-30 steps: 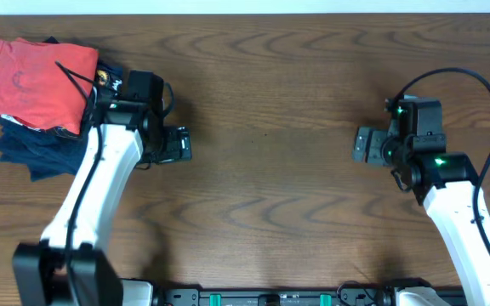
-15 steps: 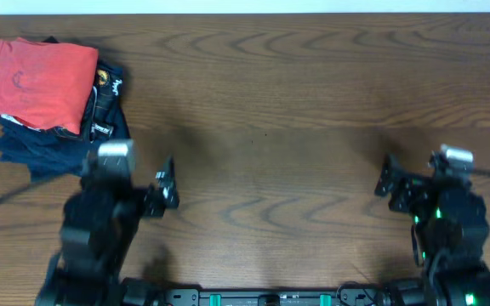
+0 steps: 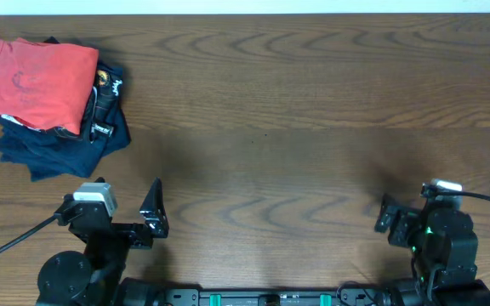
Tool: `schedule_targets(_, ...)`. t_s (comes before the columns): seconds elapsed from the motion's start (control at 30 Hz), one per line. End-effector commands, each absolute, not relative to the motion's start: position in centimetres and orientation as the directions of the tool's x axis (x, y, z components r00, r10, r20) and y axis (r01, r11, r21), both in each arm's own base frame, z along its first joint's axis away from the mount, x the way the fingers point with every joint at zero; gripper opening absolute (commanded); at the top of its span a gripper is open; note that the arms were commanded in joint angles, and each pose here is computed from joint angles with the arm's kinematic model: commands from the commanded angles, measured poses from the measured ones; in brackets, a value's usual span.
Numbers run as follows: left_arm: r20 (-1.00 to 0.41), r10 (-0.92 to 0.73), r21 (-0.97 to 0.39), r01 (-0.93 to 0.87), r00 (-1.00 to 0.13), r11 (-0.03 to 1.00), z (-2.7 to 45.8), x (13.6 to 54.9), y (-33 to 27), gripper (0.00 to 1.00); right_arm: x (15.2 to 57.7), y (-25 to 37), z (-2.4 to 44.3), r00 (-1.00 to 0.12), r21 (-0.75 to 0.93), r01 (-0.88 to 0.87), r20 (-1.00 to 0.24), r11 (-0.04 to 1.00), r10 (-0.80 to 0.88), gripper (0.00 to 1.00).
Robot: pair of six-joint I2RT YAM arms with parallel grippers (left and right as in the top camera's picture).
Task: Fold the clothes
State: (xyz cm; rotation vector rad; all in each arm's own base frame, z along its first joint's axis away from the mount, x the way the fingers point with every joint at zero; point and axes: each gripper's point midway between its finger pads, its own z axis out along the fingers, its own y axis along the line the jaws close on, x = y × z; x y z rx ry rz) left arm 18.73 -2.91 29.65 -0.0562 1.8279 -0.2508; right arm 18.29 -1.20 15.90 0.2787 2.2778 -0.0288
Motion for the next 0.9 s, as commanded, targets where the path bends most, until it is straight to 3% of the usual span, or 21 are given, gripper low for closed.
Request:
schedule_targets(0.0,-0.946,-0.151,-0.183,0.086,-0.286,0.979,29.2,18.6,-2.8,0.98,17.5,-1.4,15.0,-0.668,0.056,0.223,-0.719,0.973,0.195,0.99)
schedule_targets(0.53,-0.814,-0.091,-0.134,0.034,-0.573,0.99,21.8,15.3,-2.1,0.98,15.9,-1.6,13.5,-0.729,0.024,0.227,-0.659,0.974,0.186,0.99)
schedule_targets(0.87,-0.758,-0.075,-0.117,0.022,-0.648,0.993,19.9,13.9,-1.8,0.98,15.1,-2.4,14.7,-0.594,0.104,0.273,-0.764,0.956,0.252,0.99)
